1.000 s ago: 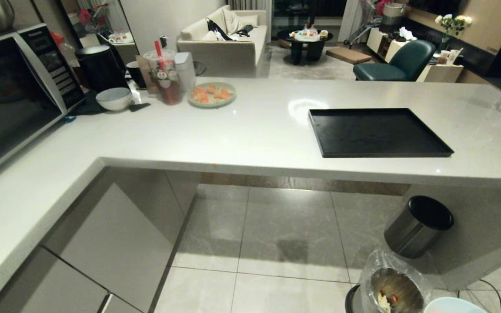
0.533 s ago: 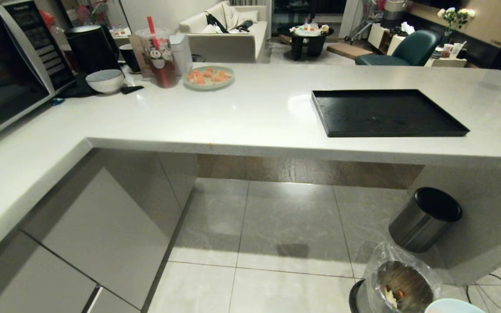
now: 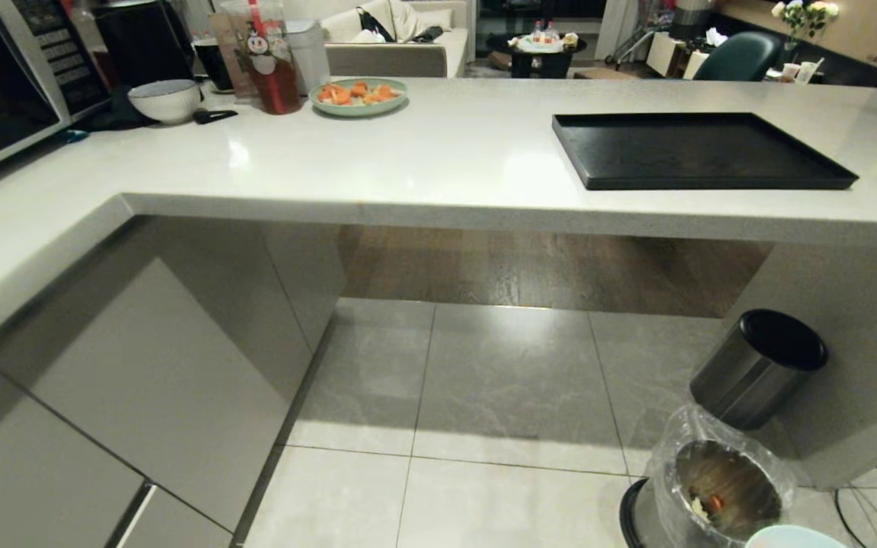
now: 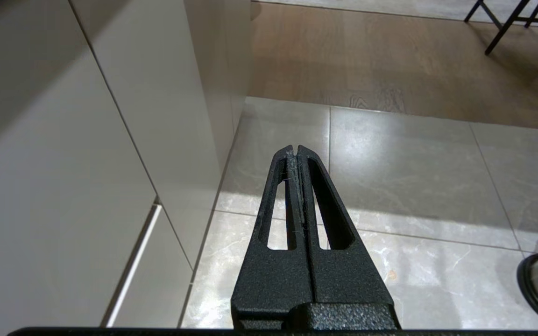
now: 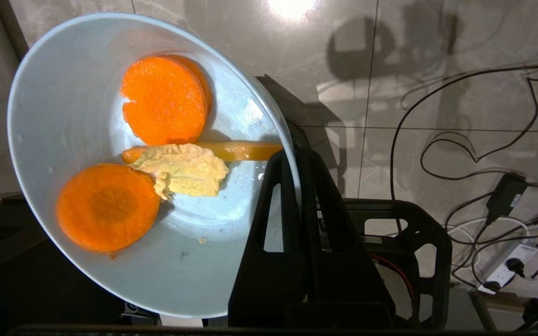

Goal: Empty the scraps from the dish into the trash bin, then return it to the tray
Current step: Move the bowl over the trash can

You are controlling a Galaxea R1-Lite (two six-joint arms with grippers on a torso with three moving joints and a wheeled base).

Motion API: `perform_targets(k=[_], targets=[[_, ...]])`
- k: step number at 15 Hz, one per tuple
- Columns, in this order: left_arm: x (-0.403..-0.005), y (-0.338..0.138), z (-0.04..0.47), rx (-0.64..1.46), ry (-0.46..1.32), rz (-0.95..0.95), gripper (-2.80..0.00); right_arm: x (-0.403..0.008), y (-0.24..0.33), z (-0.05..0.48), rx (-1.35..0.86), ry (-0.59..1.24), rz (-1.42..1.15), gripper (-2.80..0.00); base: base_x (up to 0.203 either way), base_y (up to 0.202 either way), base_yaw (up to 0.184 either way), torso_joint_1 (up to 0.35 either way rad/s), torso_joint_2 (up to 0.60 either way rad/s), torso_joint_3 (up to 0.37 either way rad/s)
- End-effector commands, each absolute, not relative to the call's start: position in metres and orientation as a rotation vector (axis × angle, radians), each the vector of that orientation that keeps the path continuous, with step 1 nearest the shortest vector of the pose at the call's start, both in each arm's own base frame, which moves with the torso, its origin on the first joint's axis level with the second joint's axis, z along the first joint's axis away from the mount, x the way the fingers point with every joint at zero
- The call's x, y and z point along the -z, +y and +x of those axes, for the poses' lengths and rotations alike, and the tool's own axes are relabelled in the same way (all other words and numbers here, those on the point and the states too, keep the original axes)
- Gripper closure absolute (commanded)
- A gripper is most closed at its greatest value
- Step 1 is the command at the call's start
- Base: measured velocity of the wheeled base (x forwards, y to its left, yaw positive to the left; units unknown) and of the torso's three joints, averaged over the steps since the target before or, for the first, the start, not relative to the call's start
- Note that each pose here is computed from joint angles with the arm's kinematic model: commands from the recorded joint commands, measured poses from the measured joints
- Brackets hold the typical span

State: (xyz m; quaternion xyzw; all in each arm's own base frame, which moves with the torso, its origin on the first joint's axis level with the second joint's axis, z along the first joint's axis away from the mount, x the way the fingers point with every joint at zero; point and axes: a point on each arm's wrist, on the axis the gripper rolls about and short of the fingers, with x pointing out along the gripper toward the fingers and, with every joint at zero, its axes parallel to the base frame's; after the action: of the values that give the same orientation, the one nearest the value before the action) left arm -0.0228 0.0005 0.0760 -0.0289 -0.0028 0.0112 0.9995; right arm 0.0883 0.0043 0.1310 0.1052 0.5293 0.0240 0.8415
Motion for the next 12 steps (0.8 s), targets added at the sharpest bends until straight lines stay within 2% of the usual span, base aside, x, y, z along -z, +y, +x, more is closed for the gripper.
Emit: perform_targets(k=[1,9,10,12], targets=[[-0.0761,0.0005,-0.0227,-0.023,-0.005,-0.058,0.00,-0.1305,0.0044,0.0881,-0.052,1.123,0.224,0.00,0.000,0.000,0.000,-0.045,0.45,0.395],[-0.0761,0.0005,-0.0227,-0.023,-0.005,-0.058,0.00,-0.1301,0.0043,0.0870,-0.050,1.127,0.221,0.00,0.000,0.000,0.000,-0.006,0.44,0.430],[-0.0761,0.0005,-0.0228,-0.023,-0.006,-0.058,0.00,-0.1301,0.0043,0.0870,-0.050,1.127,0.220,0.00,0.000,0.000,0.000,0.002,0.27,0.332],[-0.0761,0.0005,-0.0227,-0.023,-0.005,-0.058,0.00,-0.1301,0.0043,0.0870,-0.050,1.127,0.220,0.00,0.000,0.000,0.000,-0.005,0.00,0.028]])
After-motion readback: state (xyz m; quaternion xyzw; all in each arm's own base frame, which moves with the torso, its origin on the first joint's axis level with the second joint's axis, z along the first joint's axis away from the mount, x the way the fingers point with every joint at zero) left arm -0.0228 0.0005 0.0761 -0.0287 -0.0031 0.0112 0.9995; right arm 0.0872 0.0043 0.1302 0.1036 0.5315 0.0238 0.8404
